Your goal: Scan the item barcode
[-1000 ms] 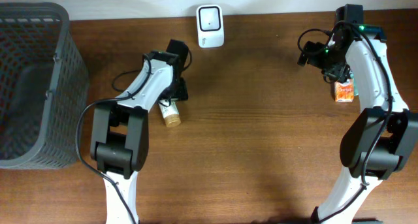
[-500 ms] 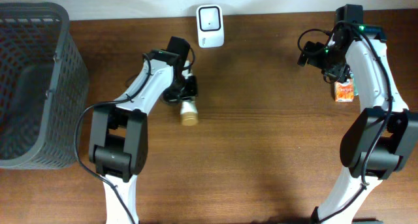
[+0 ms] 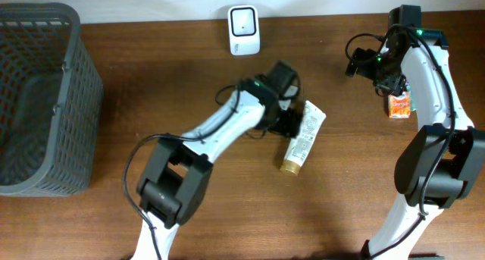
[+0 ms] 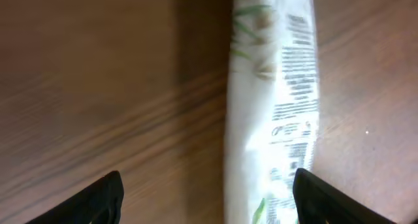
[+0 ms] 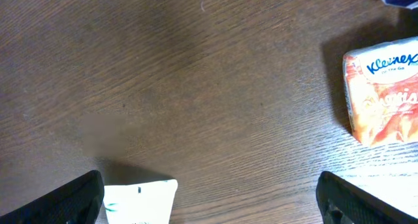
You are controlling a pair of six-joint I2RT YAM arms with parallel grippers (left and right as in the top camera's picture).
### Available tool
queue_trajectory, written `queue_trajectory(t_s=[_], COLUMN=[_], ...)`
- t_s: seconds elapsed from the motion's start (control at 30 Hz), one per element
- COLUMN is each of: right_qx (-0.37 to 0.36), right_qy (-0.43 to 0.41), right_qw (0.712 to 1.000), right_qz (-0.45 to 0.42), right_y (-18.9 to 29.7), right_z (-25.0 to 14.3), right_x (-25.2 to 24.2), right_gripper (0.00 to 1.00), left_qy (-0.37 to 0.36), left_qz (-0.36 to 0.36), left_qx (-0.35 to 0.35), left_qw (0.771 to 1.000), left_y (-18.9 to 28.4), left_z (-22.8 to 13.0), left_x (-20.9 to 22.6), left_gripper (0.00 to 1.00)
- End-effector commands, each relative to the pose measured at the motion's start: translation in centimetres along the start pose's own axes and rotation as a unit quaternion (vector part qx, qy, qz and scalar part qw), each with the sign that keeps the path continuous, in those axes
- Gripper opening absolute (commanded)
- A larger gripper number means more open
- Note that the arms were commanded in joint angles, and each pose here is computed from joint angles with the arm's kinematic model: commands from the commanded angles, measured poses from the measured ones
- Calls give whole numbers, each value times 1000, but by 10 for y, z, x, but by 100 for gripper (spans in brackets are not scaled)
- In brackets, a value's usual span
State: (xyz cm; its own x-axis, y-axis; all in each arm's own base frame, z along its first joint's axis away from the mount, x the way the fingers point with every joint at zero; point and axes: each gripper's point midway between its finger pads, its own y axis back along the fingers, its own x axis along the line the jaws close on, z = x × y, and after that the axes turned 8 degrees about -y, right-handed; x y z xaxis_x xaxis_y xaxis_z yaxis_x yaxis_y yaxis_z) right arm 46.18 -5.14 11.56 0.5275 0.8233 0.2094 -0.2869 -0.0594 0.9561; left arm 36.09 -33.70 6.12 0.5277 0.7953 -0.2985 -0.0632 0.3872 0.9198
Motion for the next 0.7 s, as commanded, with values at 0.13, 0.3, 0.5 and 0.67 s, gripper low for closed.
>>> queue_trajectory(t_s=[0.13,0.3,0.5,0.67], right_qx=[-7,179,255,225], right_qy=[-31,-24,80,121], right_qw=[996,980,962,966], right_qz=[79,86,-49,-35], right_y=[4,8,-35,-66], right_z=[9,-86,-186,-214], right_x=[29,38,24,52], right_gripper=[98,99,57,22], left_qy=[145,219,240,241], left_qz=[109,155,185,189], left_qx=[-77,-55,-52,-49], left_qw=[980,962,952,951], left_y=[133,155,164,165], left_z=[15,-18,-29,-31], left_x=[150,216,240,242], left_gripper=[99,99,99,99])
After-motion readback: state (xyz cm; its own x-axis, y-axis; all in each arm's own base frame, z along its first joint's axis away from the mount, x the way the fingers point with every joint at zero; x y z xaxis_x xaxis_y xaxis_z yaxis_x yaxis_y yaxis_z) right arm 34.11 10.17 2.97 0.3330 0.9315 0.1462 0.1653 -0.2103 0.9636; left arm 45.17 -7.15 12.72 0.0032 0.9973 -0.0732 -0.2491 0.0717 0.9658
